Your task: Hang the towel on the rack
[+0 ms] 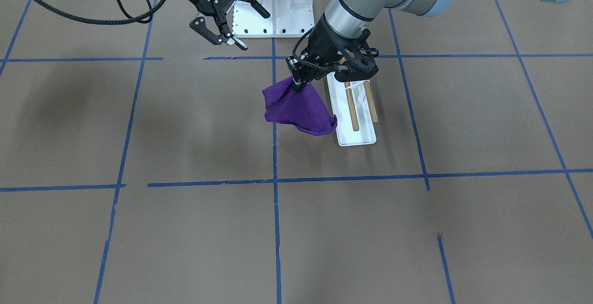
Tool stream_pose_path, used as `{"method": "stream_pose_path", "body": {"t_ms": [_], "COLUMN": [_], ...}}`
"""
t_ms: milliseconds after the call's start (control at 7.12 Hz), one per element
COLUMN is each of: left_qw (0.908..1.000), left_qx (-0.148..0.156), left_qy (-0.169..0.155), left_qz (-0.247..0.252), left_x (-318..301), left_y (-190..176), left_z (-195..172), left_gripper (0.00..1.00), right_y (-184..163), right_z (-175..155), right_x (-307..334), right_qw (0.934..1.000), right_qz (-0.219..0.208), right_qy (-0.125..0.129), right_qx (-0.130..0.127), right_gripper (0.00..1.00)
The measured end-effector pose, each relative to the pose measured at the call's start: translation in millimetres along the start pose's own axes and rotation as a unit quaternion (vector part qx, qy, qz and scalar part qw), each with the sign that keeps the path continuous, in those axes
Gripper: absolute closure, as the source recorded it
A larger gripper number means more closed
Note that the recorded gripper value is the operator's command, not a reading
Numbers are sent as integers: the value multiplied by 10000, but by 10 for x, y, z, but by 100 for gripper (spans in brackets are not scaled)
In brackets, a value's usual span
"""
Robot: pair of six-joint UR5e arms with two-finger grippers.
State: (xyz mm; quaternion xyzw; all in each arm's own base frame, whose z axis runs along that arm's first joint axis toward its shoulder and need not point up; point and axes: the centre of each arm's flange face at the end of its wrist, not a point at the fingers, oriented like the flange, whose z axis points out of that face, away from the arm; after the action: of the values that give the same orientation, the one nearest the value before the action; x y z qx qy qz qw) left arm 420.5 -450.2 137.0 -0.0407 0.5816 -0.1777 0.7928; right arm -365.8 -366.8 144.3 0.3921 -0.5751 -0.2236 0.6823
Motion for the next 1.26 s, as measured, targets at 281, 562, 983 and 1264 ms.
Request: {"method": "stream_pose_path", "body": {"t_ms": [281,562,983,1264], "left_qw": [9989,9956,9850,9747], "left_qx": [48,52,-15,-39], "left_qy": [36,-43,-488,-775], "left_qz": [460,929,1655,2098], "left_x": [-280,-650,-1374,-1747], "left_y": [18,68,42,-42], "left_z": [-243,-414,-444,-440], "left_gripper": [100,100,100,100], "right_y": [257,331,621,878], "right_z": [10,-71,-312,-526], "right_x": [390,893,1638,2072], "right_qw": [9971,9794,9437,9338], "right_qz": [253,810,1208,962], "right_qy": [502,1186,1890,2073], "right_qx": [-515,-1419,-2430,-2752], "right_gripper": [0,0,0,0]}}
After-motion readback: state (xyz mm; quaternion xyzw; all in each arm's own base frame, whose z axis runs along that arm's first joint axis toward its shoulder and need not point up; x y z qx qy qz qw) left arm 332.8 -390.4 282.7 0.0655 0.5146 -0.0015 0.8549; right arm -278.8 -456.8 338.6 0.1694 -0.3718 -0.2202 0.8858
